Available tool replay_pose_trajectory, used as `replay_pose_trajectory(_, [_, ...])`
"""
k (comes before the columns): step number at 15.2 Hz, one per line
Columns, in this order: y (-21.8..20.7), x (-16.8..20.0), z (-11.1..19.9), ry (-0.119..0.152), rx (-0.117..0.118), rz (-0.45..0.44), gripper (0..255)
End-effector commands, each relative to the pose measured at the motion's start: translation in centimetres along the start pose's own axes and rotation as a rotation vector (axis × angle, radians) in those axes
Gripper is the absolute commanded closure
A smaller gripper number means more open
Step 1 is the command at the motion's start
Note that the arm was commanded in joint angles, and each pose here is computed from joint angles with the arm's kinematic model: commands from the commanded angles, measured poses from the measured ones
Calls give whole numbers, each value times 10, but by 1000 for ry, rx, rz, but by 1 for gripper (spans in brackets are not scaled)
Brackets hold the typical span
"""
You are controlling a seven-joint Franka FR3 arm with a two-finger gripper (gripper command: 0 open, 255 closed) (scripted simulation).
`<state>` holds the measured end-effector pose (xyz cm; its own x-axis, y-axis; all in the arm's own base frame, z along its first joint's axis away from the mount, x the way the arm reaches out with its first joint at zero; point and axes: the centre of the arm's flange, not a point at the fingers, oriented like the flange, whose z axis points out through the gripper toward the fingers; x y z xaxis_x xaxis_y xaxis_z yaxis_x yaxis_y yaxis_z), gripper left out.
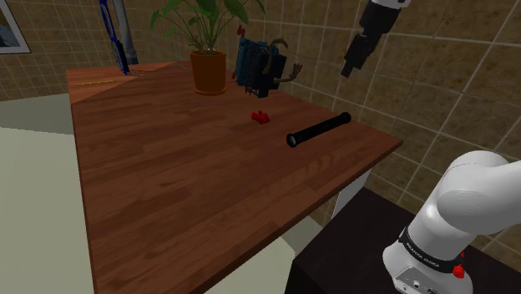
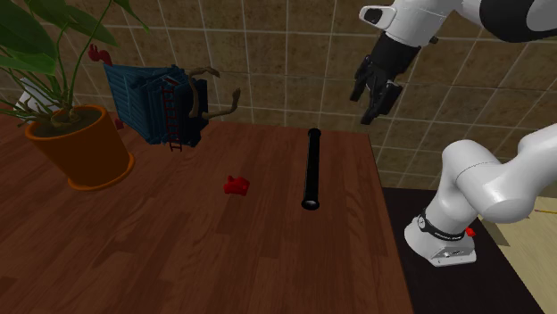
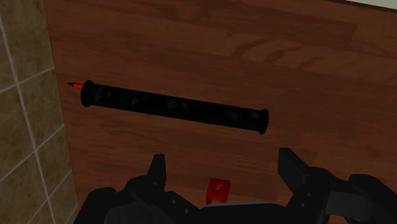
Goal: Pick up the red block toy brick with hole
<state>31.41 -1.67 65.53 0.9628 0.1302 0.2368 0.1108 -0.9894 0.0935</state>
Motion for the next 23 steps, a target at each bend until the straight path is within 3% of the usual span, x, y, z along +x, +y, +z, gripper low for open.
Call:
replay_pose_trajectory(1, [0, 0, 0, 0, 0, 0, 0])
replay_pose_trajectory(23, [-17, 187, 214, 55, 21, 78, 0])
